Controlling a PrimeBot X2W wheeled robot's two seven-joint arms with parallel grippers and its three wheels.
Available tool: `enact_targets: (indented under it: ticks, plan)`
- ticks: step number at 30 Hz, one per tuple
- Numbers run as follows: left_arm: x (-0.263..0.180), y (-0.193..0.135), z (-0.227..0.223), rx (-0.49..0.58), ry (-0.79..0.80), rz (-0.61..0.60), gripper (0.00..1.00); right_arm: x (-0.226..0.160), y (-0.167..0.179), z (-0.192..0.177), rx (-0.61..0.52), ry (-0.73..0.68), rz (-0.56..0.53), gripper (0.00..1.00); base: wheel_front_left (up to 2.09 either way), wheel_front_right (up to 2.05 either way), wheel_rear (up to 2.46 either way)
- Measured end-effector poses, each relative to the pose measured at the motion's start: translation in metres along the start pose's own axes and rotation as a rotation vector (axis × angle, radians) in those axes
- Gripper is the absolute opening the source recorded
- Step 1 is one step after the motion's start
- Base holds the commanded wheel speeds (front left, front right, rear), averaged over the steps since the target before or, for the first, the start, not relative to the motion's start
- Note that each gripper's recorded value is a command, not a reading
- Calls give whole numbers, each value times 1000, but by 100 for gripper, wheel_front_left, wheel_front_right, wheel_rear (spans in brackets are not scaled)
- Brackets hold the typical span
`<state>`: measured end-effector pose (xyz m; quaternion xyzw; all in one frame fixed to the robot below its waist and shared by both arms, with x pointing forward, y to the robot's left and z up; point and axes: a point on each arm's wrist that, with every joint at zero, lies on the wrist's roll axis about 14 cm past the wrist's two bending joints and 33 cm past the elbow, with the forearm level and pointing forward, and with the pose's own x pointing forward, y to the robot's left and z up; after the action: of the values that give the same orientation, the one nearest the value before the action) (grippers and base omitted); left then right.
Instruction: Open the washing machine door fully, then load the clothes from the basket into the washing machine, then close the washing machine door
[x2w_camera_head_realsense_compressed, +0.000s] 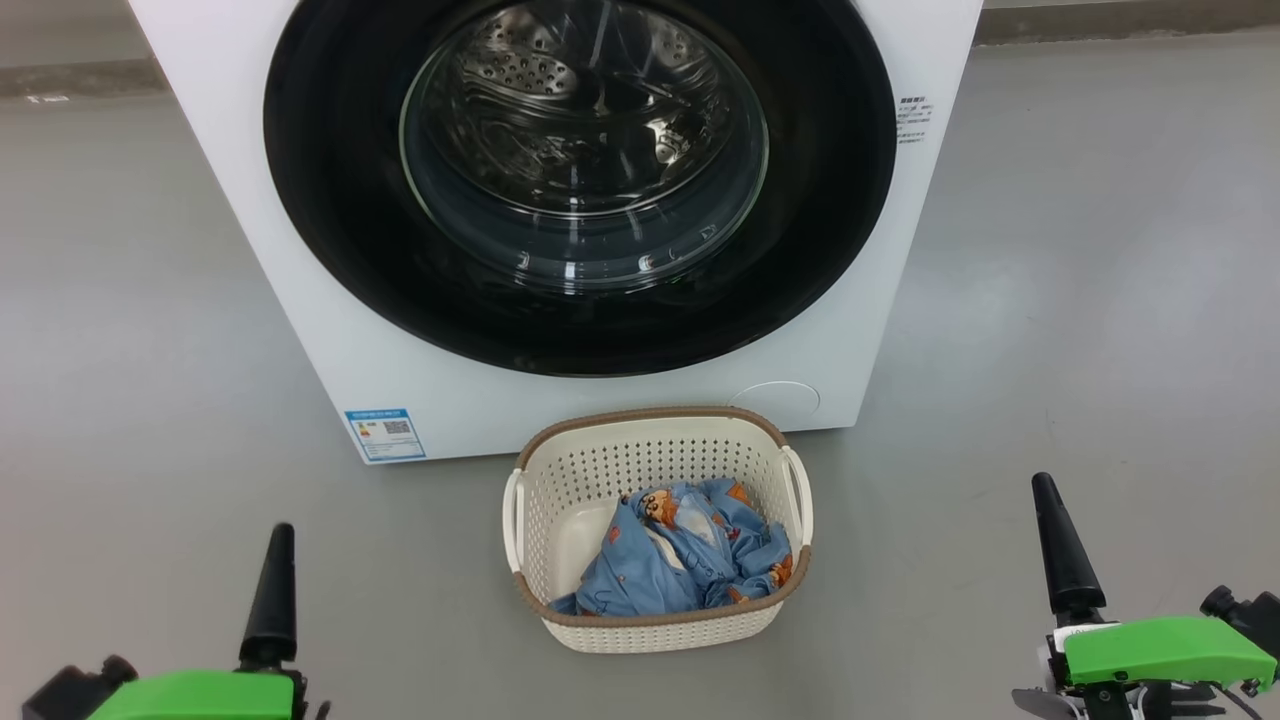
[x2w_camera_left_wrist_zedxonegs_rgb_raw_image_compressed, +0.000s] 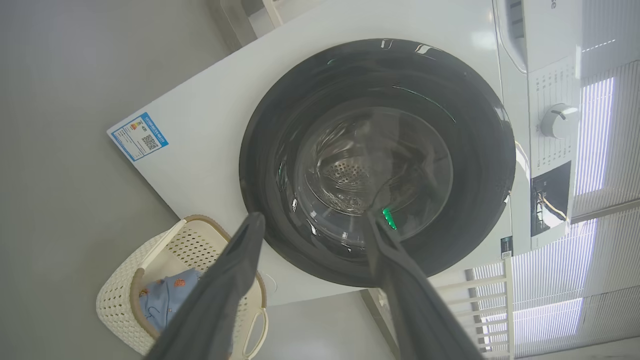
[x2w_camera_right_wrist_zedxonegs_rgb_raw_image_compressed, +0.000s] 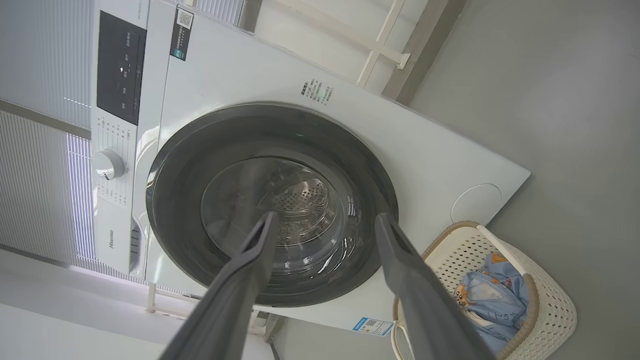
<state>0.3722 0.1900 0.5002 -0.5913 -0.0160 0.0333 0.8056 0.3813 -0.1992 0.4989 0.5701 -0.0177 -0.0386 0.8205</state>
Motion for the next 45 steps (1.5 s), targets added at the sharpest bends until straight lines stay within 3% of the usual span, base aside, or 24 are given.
enact_targets:
  ticks: [36, 45]
  plan:
    - [2, -48, -12, 657, -66, -83, 100, 11, 47, -15, -508, -12, 183, 100, 0, 0, 0]
    - [0, -37, -25, 836, -49, -56, 100, 9, 41, -24, -650, 8, 189, 100, 0, 0, 0]
